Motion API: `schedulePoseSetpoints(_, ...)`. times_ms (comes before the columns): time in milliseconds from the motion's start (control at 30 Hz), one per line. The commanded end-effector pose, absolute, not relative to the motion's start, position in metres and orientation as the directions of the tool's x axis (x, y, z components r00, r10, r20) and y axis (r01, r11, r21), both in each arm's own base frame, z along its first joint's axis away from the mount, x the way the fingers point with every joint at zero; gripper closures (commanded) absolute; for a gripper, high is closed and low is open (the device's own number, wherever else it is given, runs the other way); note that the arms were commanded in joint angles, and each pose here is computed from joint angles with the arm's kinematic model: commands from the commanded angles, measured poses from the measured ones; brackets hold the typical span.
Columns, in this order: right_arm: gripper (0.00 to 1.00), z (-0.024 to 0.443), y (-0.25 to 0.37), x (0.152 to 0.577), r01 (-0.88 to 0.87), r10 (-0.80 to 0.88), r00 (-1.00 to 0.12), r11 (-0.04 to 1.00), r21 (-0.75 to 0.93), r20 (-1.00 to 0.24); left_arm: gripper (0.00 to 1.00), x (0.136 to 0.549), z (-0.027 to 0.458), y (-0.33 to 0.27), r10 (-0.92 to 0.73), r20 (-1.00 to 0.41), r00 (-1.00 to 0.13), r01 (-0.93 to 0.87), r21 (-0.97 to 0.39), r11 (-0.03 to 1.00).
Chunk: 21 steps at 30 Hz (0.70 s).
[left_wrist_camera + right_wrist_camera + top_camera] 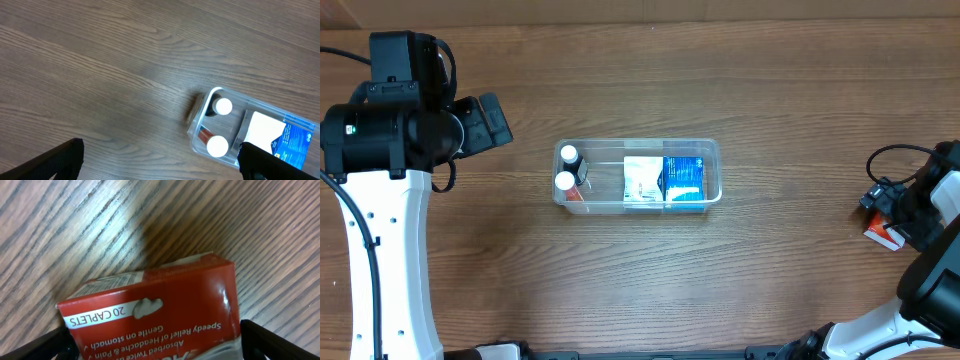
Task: Pack container
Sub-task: 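Close right gripper on the red Panadol box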
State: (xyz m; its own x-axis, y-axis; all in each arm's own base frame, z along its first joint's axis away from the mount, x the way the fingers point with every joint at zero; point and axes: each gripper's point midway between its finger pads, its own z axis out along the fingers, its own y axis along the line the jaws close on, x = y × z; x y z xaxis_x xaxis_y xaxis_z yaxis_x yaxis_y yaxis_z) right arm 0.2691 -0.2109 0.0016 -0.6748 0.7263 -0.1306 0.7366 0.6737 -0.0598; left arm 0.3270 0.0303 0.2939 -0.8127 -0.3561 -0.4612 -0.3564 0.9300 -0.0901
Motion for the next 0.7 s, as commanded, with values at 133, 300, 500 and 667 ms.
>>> schedulePoseSetpoints(133,0.06,-0.0031,-0.2037,0.2743,0.730,0.724,-0.679,0.683,-0.008,-0.116,0.00,0.3268,0.2881,0.0305,-0.344,-0.445,-0.827,-0.347,-0.079,0.935)
schedulePoseSetpoints(300,0.14,-0.0031,-0.2027,0.2752,0.730,0.725,-0.679,0.684,0.000,-0.115,0.00,0.3268,0.2881,0.0305,-0.344,-0.445,-0.827,-0.347,-0.079,0.935)
schedulePoseSetpoints(500,0.22,-0.0031,-0.2003,0.2777,0.728,0.725,-0.679,0.685,0.020,-0.114,0.00,0.3268,0.2881,0.0305,-0.344,-0.445,-0.827,-0.347,-0.079,0.935)
schedulePoseSetpoints(667,0.35,-0.0031,-0.2000,0.2778,0.728,0.725,-0.679,0.685,0.022,-0.113,0.00,0.3268,0.2881,0.0305,-0.344,-0.445,-0.827,-0.347,-0.079,0.935)
